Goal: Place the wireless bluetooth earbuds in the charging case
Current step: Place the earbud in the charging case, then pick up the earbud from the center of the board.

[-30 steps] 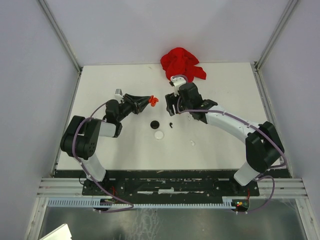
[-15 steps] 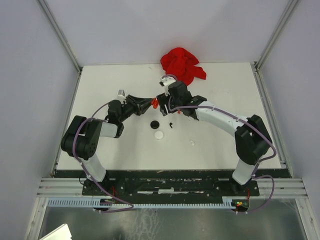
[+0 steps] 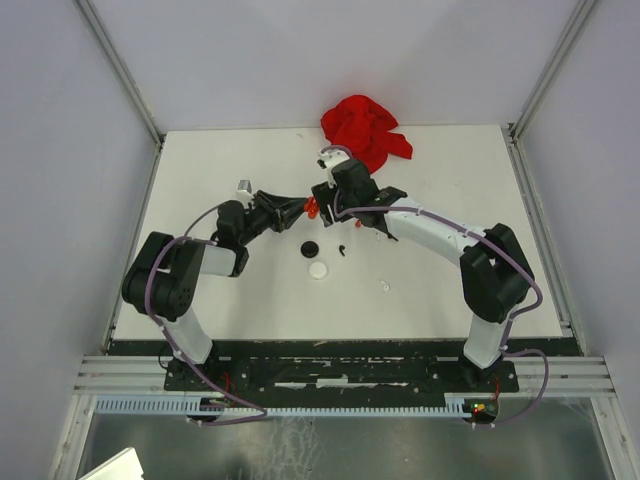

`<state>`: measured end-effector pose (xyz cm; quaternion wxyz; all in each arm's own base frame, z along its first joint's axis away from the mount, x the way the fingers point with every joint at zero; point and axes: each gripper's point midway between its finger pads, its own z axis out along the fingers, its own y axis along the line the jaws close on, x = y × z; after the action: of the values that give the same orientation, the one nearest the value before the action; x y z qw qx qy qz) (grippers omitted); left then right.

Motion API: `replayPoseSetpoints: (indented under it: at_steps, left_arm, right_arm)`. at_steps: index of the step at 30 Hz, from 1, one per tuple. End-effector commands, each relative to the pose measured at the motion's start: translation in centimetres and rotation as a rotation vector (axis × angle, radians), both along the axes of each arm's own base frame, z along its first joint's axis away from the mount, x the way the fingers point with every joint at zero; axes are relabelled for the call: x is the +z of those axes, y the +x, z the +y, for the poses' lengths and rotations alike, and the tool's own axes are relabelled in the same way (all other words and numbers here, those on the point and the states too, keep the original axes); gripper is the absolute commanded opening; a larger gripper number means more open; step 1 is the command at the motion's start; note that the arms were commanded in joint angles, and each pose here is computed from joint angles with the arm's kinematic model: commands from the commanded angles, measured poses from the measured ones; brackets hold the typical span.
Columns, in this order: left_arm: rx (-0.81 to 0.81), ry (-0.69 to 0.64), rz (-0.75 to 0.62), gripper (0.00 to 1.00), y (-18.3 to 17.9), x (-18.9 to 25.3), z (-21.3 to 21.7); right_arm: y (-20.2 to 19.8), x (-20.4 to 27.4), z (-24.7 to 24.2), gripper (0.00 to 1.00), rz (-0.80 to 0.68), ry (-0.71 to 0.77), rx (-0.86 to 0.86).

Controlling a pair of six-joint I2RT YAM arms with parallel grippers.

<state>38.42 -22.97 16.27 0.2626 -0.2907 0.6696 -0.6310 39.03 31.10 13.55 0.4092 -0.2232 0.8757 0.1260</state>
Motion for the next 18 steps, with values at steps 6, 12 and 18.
replayPoseSetpoints:
  at_steps: [6, 12, 18]
  left_arm:
    - [-0.026, 0.003, -0.093, 0.03, -1.0, 2.1, -0.3]
    - [-0.028, -0.003, -0.094, 0.03, -1.0, 2.1, -0.4]
    - [-0.014, -0.014, -0.103, 0.03, -0.5, 2.5, -0.1]
  right_arm:
    - [2.7, 2.6, 0.0, 0.76, -0.072, 0.039, -0.058]
    - [3.1, 2.4, -0.1, 0.75, -0.064, 0.040, -0.054]
    - [3.7, 1.6, -2.6, 0.75, -0.029, 0.004, -0.149]
